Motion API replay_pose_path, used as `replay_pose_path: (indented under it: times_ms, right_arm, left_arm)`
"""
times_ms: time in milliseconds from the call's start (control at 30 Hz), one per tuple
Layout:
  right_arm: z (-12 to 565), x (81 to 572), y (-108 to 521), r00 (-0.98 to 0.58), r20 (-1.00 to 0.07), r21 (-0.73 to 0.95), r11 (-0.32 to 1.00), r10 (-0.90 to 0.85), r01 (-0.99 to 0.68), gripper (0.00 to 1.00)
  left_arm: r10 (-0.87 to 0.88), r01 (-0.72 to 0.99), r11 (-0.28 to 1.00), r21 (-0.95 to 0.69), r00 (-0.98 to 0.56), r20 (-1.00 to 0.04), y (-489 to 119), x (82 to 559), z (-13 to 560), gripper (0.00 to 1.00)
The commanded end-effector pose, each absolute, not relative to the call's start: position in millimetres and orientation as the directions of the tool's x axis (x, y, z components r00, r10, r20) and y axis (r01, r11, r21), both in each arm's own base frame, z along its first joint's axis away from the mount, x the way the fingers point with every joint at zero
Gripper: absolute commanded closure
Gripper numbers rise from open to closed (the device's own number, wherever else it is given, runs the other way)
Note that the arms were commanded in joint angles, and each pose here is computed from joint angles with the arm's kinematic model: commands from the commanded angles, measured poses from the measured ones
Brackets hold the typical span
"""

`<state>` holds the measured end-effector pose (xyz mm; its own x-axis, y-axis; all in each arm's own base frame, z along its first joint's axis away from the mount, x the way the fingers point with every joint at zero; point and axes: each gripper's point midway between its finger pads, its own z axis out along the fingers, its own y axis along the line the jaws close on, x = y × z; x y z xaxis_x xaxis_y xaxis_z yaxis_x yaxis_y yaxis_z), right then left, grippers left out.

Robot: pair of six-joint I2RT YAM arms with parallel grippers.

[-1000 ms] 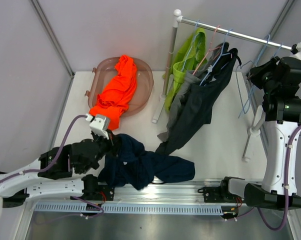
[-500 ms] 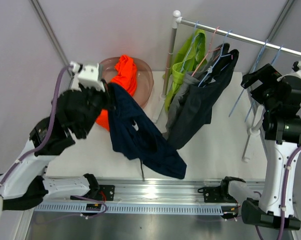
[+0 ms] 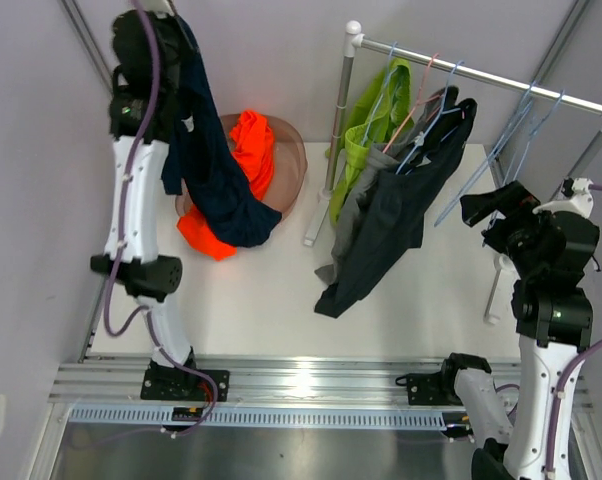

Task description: Remove the shorts from the hanger

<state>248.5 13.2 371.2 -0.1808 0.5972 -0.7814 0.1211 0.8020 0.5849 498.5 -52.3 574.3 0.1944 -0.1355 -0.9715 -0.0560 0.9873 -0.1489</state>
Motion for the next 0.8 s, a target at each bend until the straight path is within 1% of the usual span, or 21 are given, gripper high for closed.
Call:
replay_pose_path:
  times_ms: [0,33,67,133,200,267,300,333,367,400,433,467,500,533,567,600,633,667,700,733,767]
  right_arm:
    - [396.1,234.4,22.8,-0.125,-0.804,0.583,0.812,0.581,0.024,0.01]
    - [398.2,231.9,20.5,-0.11,-0.811,0.574,0.818,0.574,0.031,0.01]
    - [399.0,230.3,19.9,-0.105,-0.813,0.572,0.819,0.572,0.033,0.01]
    - [402.3,229.5,22.5,-0.103,-0.808,0.582,0.813,0.581,0.018,0.01]
    - [410.9,228.0,27.9,-0.092,-0.804,0.592,0.806,0.588,-0.022,0.01]
    - [427.8,223.7,38.1,-0.075,-0.803,0.596,0.797,0.591,-0.1,0.01]
    - [433.8,221.7,42.2,-0.073,-0.805,0.594,0.794,0.589,-0.13,0.0]
    - [440.1,220.1,43.8,-0.062,-0.806,0.591,0.793,0.589,-0.148,0.01]
    - [449.7,220.5,45.2,-0.039,-0.807,0.586,0.791,0.589,-0.175,0.01]
    - [454.0,222.0,47.3,-0.038,-0.808,0.584,0.789,0.588,-0.193,0.0]
    - [457.3,223.8,47.9,-0.035,-0.805,0.586,0.785,0.592,-0.2,0.01]
    - [462.3,227.2,48.5,-0.03,-0.8,0.591,0.779,0.599,-0.212,0.01]
    - [463.9,235.1,48.9,-0.044,-0.797,0.597,0.773,0.603,-0.213,0.01]
    - [465.3,239.9,48.5,-0.044,-0.794,0.6,0.771,0.606,-0.215,0.01]
    - [470.2,245.1,48.1,-0.032,-0.794,0.597,0.769,0.607,-0.227,0.01]
    - [466.2,257.6,47.5,-0.052,-0.782,0.615,0.757,0.621,-0.219,0.0]
    - [470.3,265.1,47.6,-0.041,-0.781,0.613,0.754,0.623,-0.234,0.01]
    - [470.1,272.2,48.1,-0.05,-0.777,0.62,0.749,0.627,-0.235,0.02]
    - [469.6,279.5,49.2,-0.061,-0.773,0.625,0.744,0.631,-0.237,0.03]
    - [463.6,293.4,54.5,-0.093,-0.771,0.631,0.738,0.63,-0.239,0.03]
    - [466.7,299.8,56.8,-0.088,-0.777,0.624,0.742,0.624,-0.246,0.04]
  left_arm:
    - [-0.23,0.133,0.964,-0.229,-0.007,-0.973,-105.9,574.0,482.6,1.0]
    - [-0.222,0.16,0.959,-0.235,-0.095,-0.97,-119.2,584.8,445.5,1.0]
    - [-0.216,0.153,0.96,-0.237,-0.139,-0.966,-122.7,591.9,422.9,1.0]
    - [-0.182,0.194,0.951,-0.243,-0.287,-0.941,-142.9,600.5,356.1,1.0]
    - [-0.137,0.197,0.955,-0.219,-0.363,-0.922,-150.0,602.9,320.6,0.97]
    - [-0.109,0.164,0.967,-0.194,-0.423,-0.9,-150.2,595.2,302.2,0.57]
    - [-0.112,0.147,0.97,-0.193,-0.433,-0.894,-147.3,592.2,301.1,0.06]
    - [-0.115,0.135,0.972,-0.191,-0.437,-0.892,-143.3,582.4,309.1,0.01]
    - [-0.123,0.083,0.982,-0.172,-0.413,-0.903,-131.7,579.3,320.1,0.01]
    - [-0.118,0.067,0.984,-0.163,-0.433,-0.894,-127.5,571.1,313.4,0.01]
    - [-0.134,0.07,0.983,-0.172,-0.368,-0.92,-121.9,553.7,352.9,0.01]
    - [-0.147,0.062,0.982,-0.176,-0.327,-0.933,-117.2,544.7,372.0,0.01]
    - [-0.142,0.052,0.984,-0.172,-0.361,-0.922,-114.1,533.2,358.5,0.01]
    - [-0.15,0.058,0.982,-0.179,-0.333,-0.931,-111.7,521.4,374.4,0.01]
    - [-0.165,0.073,0.979,-0.191,-0.265,-0.95,-106.2,494.2,412.4,0.01]
    - [-0.157,0.064,0.981,-0.185,-0.307,-0.939,-103.3,481.7,393.9,0.01]
    - [-0.169,0.08,0.978,-0.193,-0.24,-0.956,-96.8,450.8,427.3,0.01]
    - [-0.17,0.083,0.978,-0.193,-0.222,-0.96,-92.6,434.9,434.8,0.01]
    - [-0.153,0.074,0.981,-0.181,-0.291,-0.945,-91.1,425.0,397.8,0.01]
    - [-0.147,0.095,0.979,-0.178,-0.272,-0.951,-90.0,410.5,402.2,0.01]
    - [-0.15,0.12,0.977,-0.175,-0.195,-0.969,-83.4,379.2,427.9,0.01]
